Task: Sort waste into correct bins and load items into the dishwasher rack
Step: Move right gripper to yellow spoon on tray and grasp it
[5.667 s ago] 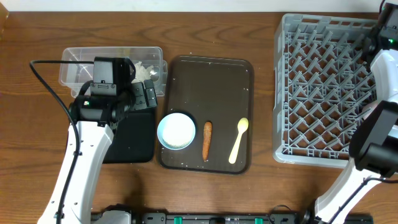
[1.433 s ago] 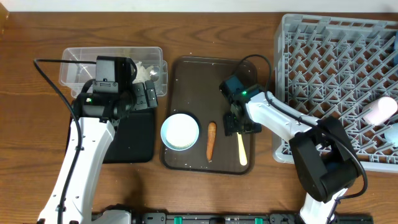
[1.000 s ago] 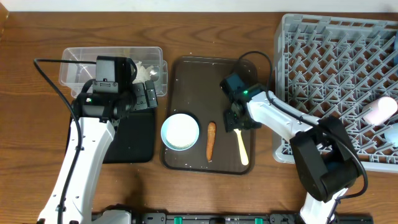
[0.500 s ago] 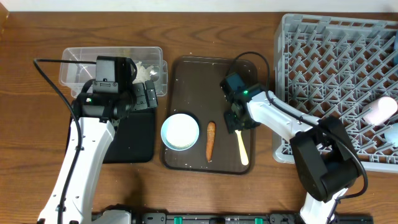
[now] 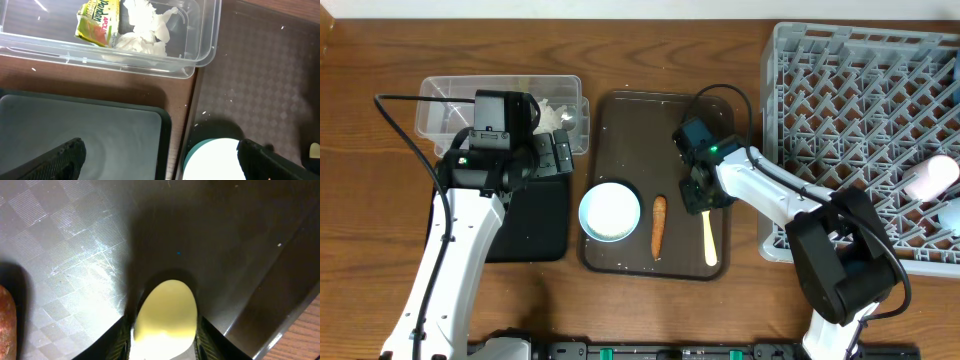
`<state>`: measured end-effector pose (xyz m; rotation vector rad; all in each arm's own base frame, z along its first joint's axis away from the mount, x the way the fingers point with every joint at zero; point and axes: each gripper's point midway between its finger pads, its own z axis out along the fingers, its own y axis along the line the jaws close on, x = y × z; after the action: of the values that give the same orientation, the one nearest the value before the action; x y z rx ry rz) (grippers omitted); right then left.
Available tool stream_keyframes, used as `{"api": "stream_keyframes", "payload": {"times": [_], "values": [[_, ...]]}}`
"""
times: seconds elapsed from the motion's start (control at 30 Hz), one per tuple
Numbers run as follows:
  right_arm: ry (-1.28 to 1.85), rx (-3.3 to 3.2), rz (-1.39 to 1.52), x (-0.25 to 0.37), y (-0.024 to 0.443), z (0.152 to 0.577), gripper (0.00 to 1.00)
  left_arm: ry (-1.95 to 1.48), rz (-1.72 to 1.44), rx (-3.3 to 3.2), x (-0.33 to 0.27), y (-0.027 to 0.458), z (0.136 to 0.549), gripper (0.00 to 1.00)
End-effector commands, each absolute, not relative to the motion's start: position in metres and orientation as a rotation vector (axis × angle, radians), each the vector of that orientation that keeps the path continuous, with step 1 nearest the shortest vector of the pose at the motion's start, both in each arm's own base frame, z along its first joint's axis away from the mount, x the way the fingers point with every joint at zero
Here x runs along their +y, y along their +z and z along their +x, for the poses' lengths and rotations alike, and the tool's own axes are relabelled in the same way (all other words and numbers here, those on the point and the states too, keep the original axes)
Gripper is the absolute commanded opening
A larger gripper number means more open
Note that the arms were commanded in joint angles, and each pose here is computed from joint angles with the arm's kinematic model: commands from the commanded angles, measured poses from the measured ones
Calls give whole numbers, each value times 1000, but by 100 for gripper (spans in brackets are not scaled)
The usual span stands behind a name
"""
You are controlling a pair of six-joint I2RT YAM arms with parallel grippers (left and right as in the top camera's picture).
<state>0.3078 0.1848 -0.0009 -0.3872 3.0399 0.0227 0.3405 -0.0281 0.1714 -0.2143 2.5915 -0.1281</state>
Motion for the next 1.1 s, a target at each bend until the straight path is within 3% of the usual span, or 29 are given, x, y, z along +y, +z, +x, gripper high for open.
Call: {"api": "stream_keyframes", "payload": {"times": [0.0, 0.57, 0.8, 1.07], "values": [[50, 3086, -445, 194, -14, 292, 38, -101, -215, 2600, -24, 169, 340, 98], [97, 3101, -401, 199, -14, 290, 35, -101, -215, 2600, -24, 169, 340, 98], [157, 3106, -402, 206, -13, 289, 24, -101, -215, 2600, -24, 169, 340, 98], [171, 3086, -385, 206, 5, 297, 24, -101, -215, 2600, -24, 169, 340, 98]]}}
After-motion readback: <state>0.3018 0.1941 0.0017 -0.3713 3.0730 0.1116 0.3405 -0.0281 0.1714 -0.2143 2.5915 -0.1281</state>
